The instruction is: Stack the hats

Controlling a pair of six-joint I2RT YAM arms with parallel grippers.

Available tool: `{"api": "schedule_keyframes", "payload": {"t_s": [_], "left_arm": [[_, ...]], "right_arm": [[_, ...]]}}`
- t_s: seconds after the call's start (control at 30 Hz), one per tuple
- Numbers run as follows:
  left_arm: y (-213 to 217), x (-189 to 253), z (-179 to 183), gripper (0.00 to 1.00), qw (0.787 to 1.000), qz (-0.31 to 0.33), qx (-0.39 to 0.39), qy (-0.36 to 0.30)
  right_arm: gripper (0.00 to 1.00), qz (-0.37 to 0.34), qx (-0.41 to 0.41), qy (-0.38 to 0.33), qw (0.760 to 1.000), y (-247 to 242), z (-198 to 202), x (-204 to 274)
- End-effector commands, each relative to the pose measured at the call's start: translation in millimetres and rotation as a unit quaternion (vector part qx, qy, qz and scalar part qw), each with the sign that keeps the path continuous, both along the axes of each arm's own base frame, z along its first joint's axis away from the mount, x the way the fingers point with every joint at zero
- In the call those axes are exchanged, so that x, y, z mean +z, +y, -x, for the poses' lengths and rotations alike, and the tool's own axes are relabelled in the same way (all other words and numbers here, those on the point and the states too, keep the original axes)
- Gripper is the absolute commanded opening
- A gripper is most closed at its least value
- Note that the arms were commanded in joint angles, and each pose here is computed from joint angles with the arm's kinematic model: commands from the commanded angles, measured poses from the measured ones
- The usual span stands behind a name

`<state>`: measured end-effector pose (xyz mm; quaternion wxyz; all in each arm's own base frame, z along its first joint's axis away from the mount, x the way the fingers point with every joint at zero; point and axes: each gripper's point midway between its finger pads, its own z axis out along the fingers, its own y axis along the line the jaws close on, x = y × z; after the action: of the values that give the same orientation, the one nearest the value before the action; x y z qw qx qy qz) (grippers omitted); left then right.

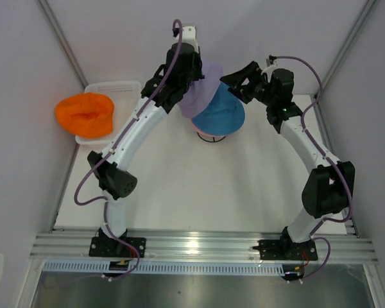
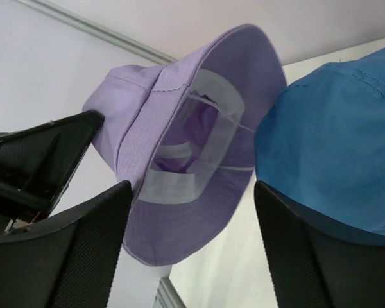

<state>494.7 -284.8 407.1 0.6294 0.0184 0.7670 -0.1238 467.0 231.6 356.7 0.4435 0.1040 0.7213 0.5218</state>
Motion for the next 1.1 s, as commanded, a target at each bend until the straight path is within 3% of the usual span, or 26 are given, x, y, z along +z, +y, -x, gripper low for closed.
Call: {"api": "schedule_keyframes", "payload": {"t_s": [0.0, 0.2, 0.37, 0.47, 0.5, 0.6, 0.7, 0.9, 1.0, 1.07], "left_arm": [[-12, 40, 8, 0.01, 0.997, 0.058, -0.019, -0.041], [-30, 31, 11, 0.01, 0.997, 0.046, -0.038, -0.04], [-35, 32, 12, 0.01, 0.997, 0.053, -0.047, -0.041], [-38, 30, 12, 0.01, 0.997, 0.048, -0.05, -0.043], [-38, 30, 12, 0.01, 0.997, 0.046, -0.048, -0.043], [-39, 17, 10, 0.01, 0.998, 0.03, -0.045, -0.034], [-40, -5, 8, 0.04, 0.999, 0.009, -0.047, -0.021], [-50, -11, 11, 0.12, 0.998, 0.012, -0.063, -0.027], [-58, -19, 10, 0.22, 0.997, 0.01, -0.071, -0.022], [-60, -21, 11, 0.43, 0.997, 0.009, -0.073, -0.02]], "right_arm": [[0.79, -0.032, -0.012, -0.037, 0.999, -1, -10, 22], [0.73, -0.116, 0.009, -0.013, 0.993, 10, -20, 25], [0.71, -0.134, 0.016, -0.014, 0.991, 20, -23, 32], [0.49, -0.129, 0.019, -0.016, 0.991, 25, -22, 35], [0.3, -0.127, 0.018, -0.014, 0.992, 24, -23, 34], [0.0, -0.097, 0.006, -0.019, 0.995, 18, -27, 36], [0.0, -0.039, -0.005, -0.01, 0.999, 8, -35, 23], [0.0, -0.012, 0.039, -0.001, 0.999, -26, -57, 8], [0.0, 0.008, 0.062, 0.004, 0.998, -34, -63, -14], [0.0, 0.012, 0.068, 0.021, 0.997, -39, -67, -33]]}}
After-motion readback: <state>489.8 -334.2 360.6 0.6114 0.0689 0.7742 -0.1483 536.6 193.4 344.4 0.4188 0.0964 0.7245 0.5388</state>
